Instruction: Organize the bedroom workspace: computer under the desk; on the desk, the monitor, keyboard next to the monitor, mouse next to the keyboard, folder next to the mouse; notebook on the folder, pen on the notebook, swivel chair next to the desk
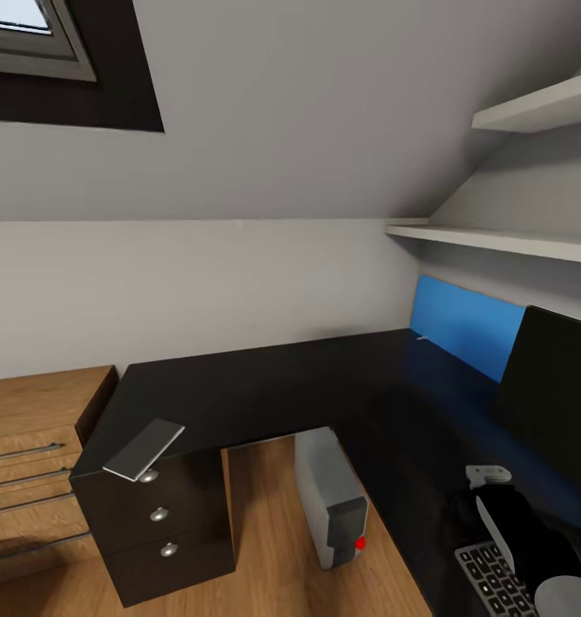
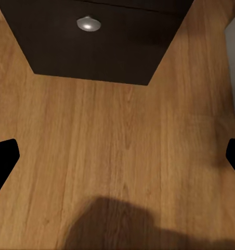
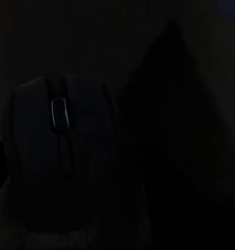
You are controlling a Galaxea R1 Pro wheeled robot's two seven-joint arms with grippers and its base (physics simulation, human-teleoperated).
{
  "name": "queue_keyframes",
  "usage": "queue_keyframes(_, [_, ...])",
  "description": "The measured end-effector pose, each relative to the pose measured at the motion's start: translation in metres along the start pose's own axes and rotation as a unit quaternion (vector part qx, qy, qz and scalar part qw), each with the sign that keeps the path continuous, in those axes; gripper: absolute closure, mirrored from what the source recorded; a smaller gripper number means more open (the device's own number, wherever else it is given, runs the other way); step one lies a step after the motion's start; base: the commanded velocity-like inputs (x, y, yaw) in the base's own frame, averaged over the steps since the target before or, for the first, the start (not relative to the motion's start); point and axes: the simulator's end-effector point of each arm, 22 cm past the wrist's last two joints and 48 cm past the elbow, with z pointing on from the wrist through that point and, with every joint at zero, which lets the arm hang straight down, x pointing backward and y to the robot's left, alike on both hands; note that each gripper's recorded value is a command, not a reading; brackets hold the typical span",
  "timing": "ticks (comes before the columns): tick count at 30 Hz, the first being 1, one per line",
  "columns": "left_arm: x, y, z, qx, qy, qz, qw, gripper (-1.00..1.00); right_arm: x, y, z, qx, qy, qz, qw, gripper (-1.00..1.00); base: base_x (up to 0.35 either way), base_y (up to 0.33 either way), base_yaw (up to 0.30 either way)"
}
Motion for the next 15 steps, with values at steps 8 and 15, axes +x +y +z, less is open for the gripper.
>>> queue_keyframes(8, [0.009, 0.001, 0.009, 0.0, 0.0, -0.001, 1.0, -1.0, 0.008, 0.003, 0.01, 0.0, 0.0, 0.0, 1.0, 1.0, 0.0, 0.0, 0.0])
queue_keyframes(15, [0.011, 0.001, 0.012, 0.001, 0.0, 0.0, 1.0, -1.0, 0.007, 0.004, 0.011, 0.0, -0.003, -0.002, 1.0, 1.0, 0.0, 0.0, 0.0])
